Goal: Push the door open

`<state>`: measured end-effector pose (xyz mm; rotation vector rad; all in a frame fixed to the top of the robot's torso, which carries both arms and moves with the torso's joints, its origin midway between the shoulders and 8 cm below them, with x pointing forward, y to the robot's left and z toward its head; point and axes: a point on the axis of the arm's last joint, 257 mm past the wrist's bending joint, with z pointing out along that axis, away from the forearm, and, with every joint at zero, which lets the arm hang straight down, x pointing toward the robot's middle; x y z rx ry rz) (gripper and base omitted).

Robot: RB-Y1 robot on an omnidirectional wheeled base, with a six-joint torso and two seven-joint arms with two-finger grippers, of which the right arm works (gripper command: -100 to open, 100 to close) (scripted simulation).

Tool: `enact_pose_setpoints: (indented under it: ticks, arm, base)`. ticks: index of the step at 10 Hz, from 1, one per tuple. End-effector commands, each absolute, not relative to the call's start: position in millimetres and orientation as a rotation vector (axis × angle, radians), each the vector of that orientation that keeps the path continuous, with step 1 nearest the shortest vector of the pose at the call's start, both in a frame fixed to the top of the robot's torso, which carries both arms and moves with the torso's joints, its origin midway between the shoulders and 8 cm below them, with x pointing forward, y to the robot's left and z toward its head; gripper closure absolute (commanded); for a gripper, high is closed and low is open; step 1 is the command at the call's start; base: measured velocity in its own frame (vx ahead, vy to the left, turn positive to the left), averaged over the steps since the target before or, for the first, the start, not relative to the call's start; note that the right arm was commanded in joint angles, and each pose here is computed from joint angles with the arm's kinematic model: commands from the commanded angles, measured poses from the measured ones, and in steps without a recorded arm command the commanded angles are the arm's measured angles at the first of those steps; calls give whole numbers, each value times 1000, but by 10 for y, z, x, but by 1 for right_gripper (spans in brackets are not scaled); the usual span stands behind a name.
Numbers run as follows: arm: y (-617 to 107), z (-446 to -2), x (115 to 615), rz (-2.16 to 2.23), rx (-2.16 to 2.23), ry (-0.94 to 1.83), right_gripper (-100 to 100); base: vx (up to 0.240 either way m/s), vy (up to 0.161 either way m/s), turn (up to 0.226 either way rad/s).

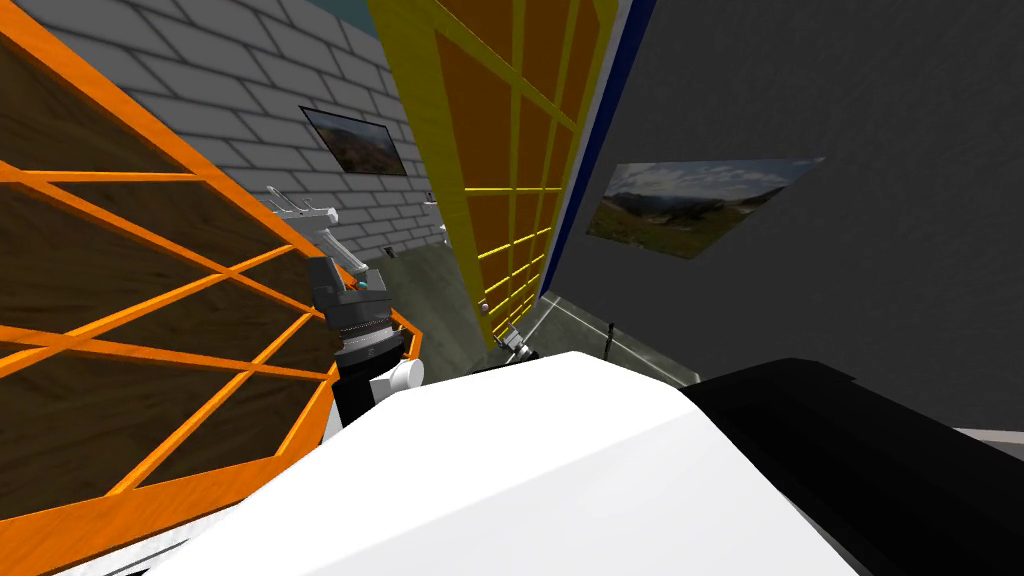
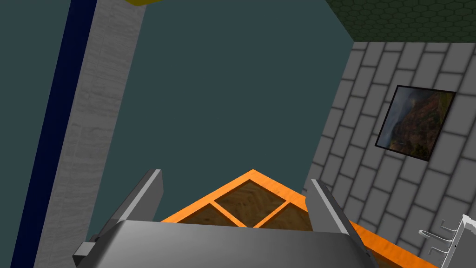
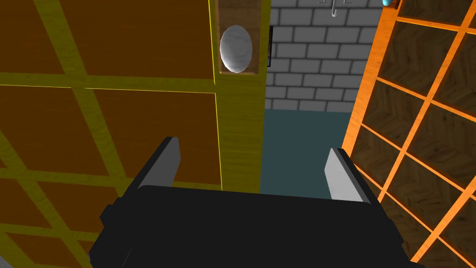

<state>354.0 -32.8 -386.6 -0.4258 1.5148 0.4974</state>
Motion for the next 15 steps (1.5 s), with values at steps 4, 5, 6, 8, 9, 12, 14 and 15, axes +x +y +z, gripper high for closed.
enact_pose_setpoints:
  ticks: [4,5,6,8,9,12,14,15]
  arm:
    - [-174,-3946,3452,492,-471,1516,-100]
    - [-292,-4012,3440,475,-497,1526,-100]
    - [-359,-4045,3438,466,-508,1532,-100]
    - [-439,-4081,3449,456,-517,1539,-100]
    - [-440,-4080,3461,457,-512,1539,-100]
    - [-311,-4014,3511,476,-474,1531,-100]
    - [-338,-4029,3502,471,-482,1533,100]
    - [-338,-4029,3502,471,-482,1533,100]
  base:
    - [130,-56,6]
    - [92,64,20]
    - [149,114,14]
    - [174,141,17]
    - [205,132,22]
    - [186,124,16]
    - [28,21,2]
    - [-32,0,43]
